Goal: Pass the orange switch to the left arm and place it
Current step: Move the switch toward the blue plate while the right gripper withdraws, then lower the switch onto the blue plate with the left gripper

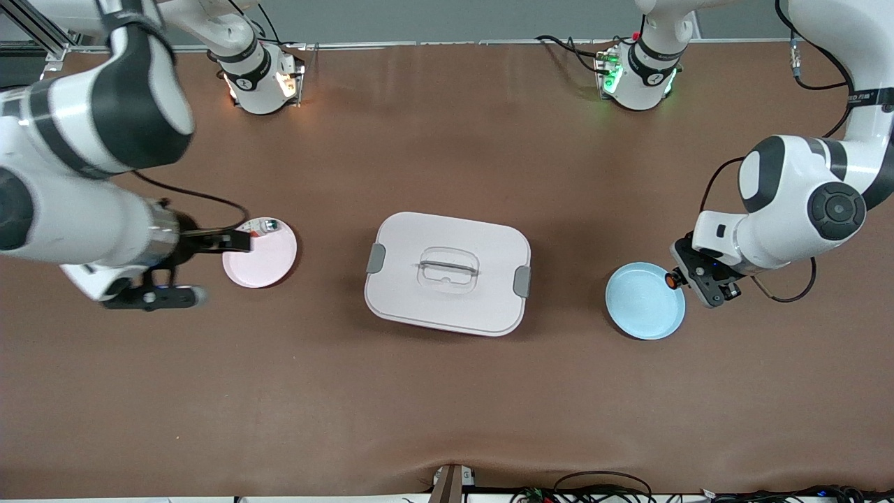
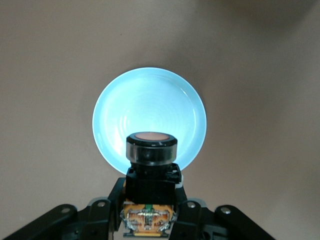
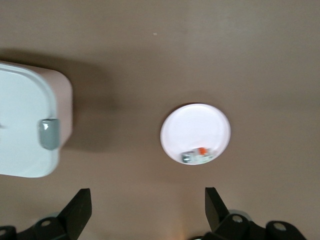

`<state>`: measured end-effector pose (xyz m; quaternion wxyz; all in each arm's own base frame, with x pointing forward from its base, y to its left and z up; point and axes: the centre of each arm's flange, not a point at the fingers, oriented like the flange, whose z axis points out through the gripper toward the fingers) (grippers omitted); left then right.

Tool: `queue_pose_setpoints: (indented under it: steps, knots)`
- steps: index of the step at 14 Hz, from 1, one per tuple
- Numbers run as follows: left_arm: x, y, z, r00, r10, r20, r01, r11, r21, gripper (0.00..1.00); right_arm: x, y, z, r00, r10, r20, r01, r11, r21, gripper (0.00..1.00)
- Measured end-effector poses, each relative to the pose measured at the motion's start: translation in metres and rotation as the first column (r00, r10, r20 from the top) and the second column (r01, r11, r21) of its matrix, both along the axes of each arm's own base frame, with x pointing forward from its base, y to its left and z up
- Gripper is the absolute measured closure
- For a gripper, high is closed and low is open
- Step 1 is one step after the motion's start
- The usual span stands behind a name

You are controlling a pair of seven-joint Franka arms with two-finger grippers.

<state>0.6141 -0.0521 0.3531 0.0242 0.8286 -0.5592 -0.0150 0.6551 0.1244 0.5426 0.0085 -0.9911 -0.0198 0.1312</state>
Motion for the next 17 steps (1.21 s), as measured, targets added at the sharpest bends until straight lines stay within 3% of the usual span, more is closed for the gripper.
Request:
queue_pose_setpoints:
  steps: [5, 10, 17]
  knots:
    - [0.006, 0.01, -0.04, 0.972, -0.229, 0.061, 0.231, 0.973, -0.027, 0.59, -0.013, -0.068, 0.02, 0.998, -0.011, -0.059, 0.009, 0.999, -0.036, 0.0]
    - [0.012, 0.016, -0.078, 0.913, -0.395, 0.098, 0.4, 0.915, -0.041, 0.59, -0.03, -0.109, 0.033, 0.99, -0.07, -0.125, 0.064, 0.997, -0.051, 0.0]
    - [-0.012, 0.02, -0.132, 0.87, -0.471, 0.147, 0.479, 0.878, -0.017, 0.59, -0.03, -0.147, 0.024, 0.981, -0.13, -0.144, 0.124, 0.991, -0.053, 0.0]
